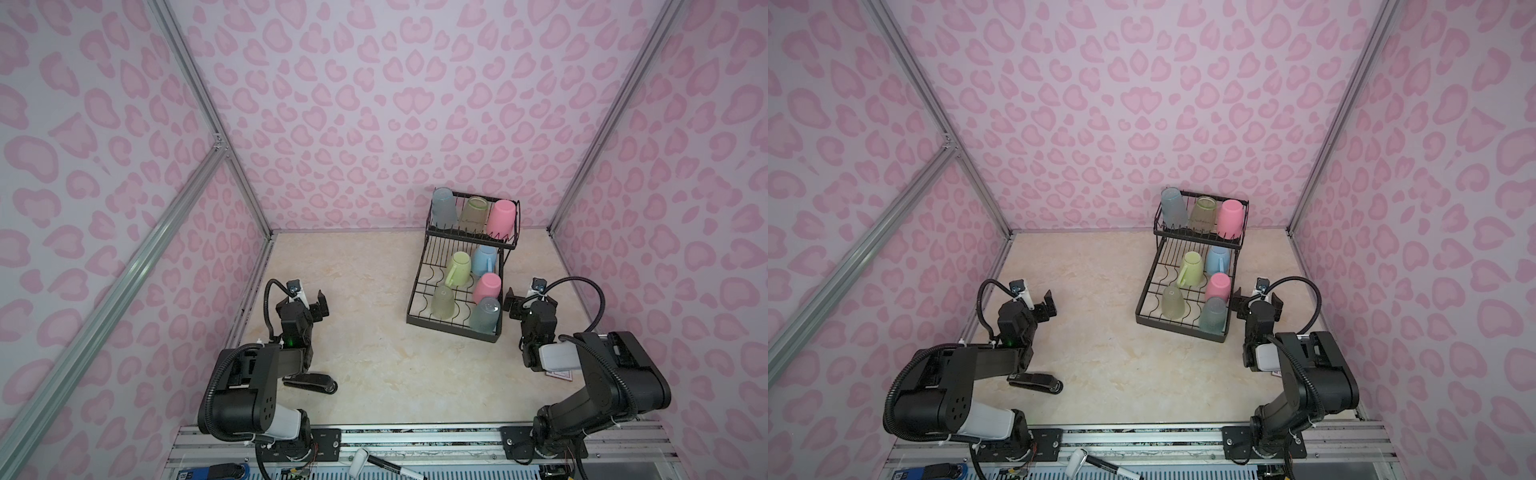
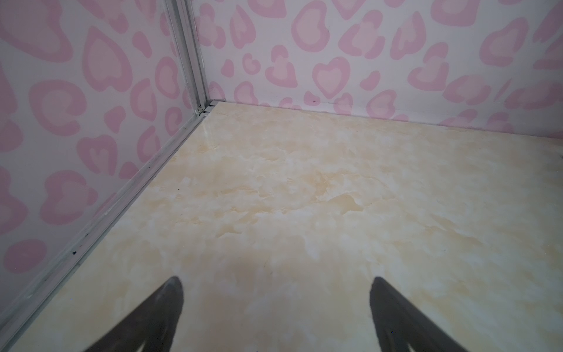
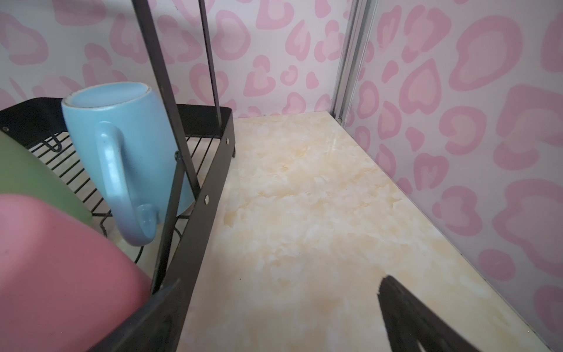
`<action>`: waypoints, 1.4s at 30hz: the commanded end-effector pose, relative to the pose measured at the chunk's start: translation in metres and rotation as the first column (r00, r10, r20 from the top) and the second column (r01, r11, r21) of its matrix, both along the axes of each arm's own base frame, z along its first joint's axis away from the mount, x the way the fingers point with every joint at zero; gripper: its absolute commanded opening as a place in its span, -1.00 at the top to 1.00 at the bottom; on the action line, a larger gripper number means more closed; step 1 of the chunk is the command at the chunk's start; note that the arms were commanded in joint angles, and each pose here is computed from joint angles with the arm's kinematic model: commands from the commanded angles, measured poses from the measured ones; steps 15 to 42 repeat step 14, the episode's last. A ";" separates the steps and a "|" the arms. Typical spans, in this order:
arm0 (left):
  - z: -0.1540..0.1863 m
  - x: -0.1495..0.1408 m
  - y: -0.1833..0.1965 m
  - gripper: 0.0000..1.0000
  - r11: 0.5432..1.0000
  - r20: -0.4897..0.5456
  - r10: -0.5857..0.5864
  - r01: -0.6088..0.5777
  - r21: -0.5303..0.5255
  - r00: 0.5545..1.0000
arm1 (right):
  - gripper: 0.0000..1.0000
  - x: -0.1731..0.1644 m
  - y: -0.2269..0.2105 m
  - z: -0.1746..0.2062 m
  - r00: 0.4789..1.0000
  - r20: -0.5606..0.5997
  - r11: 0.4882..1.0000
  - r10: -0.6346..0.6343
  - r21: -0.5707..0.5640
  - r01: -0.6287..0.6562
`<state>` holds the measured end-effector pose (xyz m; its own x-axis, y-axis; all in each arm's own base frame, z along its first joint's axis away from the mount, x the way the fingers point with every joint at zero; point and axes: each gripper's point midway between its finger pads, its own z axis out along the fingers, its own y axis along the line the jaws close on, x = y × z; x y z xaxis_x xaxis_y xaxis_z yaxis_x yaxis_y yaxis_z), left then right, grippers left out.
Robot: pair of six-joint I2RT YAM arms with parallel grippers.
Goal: Load cups into a dish rack
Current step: Reset both arms
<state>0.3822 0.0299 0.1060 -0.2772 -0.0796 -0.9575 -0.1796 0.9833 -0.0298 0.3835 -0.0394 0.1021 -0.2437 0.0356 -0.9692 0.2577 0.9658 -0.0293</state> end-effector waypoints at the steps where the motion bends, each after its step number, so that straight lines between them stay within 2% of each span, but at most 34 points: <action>1: 0.012 0.003 0.000 -0.94 1.000 0.051 -0.006 0.006 0.007 0.999 | -0.98 0.000 -0.001 0.002 1.000 0.009 1.000 -0.005 -0.002 0.005; 42: 0.013 0.003 -0.001 -0.94 1.000 0.052 -0.007 0.007 0.008 0.999 | -0.98 0.000 -0.001 0.002 1.000 0.010 1.000 -0.007 -0.003 0.007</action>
